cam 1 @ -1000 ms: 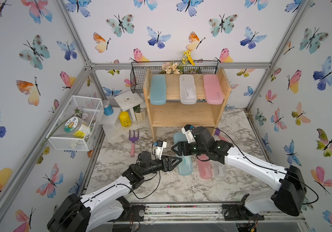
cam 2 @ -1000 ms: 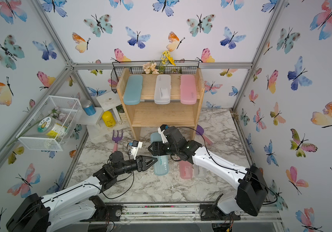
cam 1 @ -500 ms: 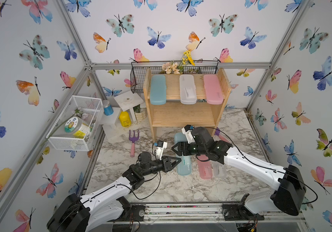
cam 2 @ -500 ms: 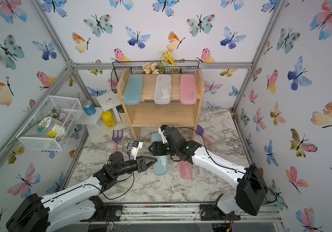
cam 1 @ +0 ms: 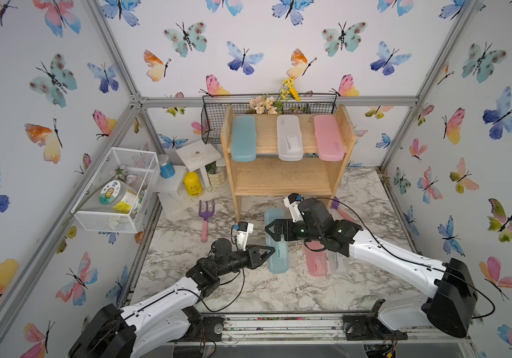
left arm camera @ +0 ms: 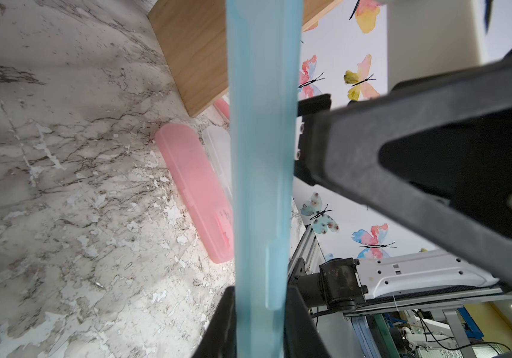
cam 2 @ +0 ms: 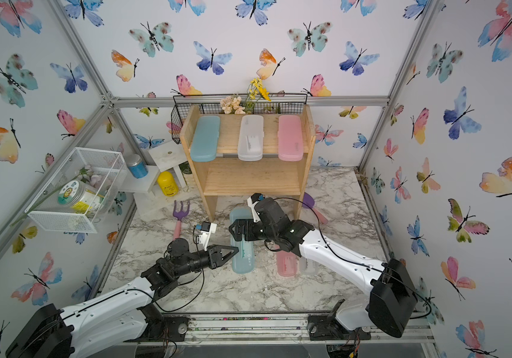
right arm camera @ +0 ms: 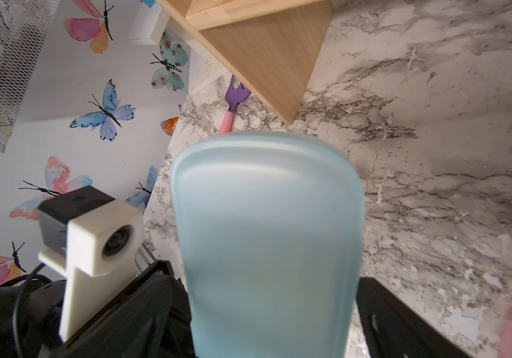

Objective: Remove the pencil cases from the shelf
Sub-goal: Pick up the pencil case from the center of the board.

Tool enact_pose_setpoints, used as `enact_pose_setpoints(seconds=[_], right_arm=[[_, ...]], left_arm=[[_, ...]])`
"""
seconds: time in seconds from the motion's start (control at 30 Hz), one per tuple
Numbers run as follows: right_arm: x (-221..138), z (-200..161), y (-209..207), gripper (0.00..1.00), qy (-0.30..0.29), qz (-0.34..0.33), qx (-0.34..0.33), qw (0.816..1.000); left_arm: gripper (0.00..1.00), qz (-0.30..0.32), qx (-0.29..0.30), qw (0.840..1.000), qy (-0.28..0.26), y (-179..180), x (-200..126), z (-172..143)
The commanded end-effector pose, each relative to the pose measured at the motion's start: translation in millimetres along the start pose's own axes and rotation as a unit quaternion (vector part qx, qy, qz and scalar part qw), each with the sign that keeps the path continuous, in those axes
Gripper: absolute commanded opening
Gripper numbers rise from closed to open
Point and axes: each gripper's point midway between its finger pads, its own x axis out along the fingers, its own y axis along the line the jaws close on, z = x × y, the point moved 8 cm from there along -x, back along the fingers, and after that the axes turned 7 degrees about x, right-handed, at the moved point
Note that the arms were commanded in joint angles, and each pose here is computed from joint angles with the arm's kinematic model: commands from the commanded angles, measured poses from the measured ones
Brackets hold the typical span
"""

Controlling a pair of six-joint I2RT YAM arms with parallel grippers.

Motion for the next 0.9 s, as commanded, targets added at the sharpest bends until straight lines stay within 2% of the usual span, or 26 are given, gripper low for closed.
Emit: enact_pose_setpoints(seconds=[0.0,0.3,0.67,0.87], right_arm=[[-9.7,2.7,2.0,0.99,-0.006,-0.018,-0.012,1.0],[7.9,-22.6,-19.0,0.99,0.039,-0.042,0.002,0.998],[19.6,-32.1,-5.2,0.99,0.053,-0.008,-0.006,0.999],[30.7,-40.9,-5.5,0.99,0.068,-0.018,-0.007,0.997]], left_arm=[[0.22,-0.007,0.0,1.0,-0.026,-0.3,-3.3,2.6],[0.17,-0.008,0.001,1.0,-0.027,-1.1,-1.7,4.5],[0.17,0.0,-0.002,1.0,-0.019,1.8,2.1,4.1],[0.18,0.0,-0.002,1.0,-0.018,2.1,2.4,4.0]])
